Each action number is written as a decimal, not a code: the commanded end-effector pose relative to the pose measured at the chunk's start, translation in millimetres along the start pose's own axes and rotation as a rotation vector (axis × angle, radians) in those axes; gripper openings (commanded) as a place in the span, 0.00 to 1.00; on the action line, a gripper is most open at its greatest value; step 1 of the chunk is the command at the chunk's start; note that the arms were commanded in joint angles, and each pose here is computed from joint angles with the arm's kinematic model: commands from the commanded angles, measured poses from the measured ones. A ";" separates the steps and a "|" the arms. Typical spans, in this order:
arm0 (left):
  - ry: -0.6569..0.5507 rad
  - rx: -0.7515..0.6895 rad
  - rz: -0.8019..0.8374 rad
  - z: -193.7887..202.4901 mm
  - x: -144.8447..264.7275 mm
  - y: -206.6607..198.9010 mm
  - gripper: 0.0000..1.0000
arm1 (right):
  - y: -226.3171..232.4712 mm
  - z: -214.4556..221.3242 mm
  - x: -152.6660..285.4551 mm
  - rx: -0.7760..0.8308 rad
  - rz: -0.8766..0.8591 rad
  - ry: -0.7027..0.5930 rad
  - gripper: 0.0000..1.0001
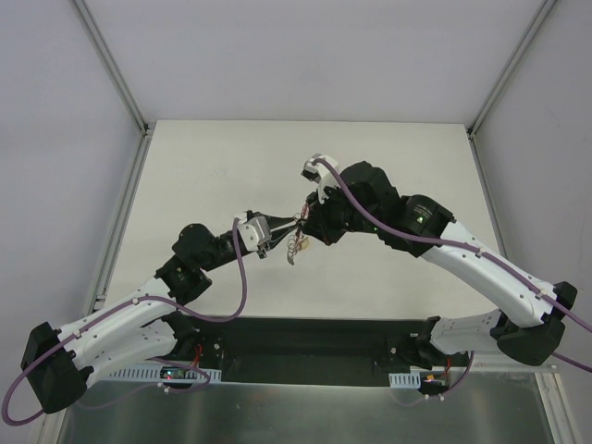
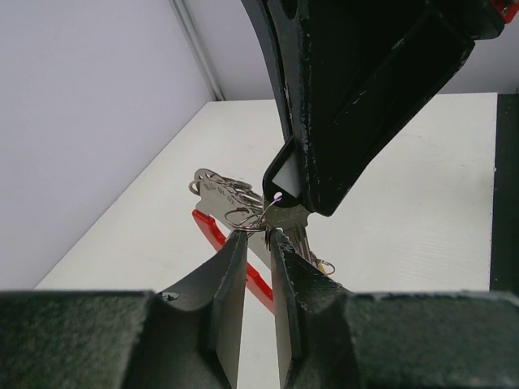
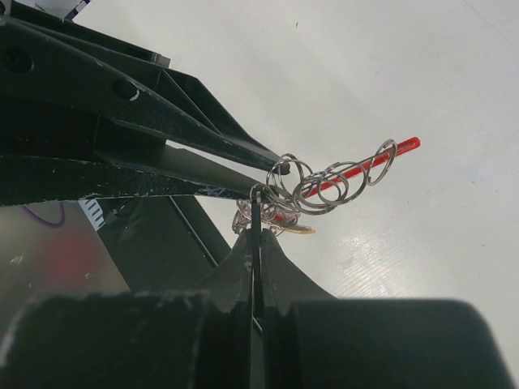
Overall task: Remove the keys from the keyring
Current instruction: Adjust the key on the keyring.
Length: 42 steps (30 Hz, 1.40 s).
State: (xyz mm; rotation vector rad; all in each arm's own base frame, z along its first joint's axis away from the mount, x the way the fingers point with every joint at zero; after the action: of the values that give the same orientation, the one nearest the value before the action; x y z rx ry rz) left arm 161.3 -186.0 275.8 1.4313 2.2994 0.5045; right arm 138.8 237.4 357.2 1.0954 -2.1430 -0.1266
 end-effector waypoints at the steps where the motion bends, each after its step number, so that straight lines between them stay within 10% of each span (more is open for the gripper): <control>1: -0.091 0.002 0.060 -19.3 -4.8 1.7 0.18 | 10.4 -13.0 14.5 0.018 -0.057 -0.084 0.01; 42: -0.137 0.040 0.007 -29.1 -7.1 9.0 0.00 | -11.8 9.1 24.5 -0.028 0.040 -0.103 0.01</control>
State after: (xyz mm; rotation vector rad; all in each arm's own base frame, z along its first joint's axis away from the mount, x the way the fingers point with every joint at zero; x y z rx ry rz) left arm 156.8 -192.9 277.8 1.5382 2.2525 0.4289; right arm 131.5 213.3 351.9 1.0487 -2.1953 -0.1458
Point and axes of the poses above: each gripper's point midway between its finger pads, its own x axis back along the fingers, its own y axis along the line the jaws close on, z = x × y, the point moved 10 cm from there along x, back along the fingers, and after that the axes turned 13 degrees about -x, right-handed, at the moved point
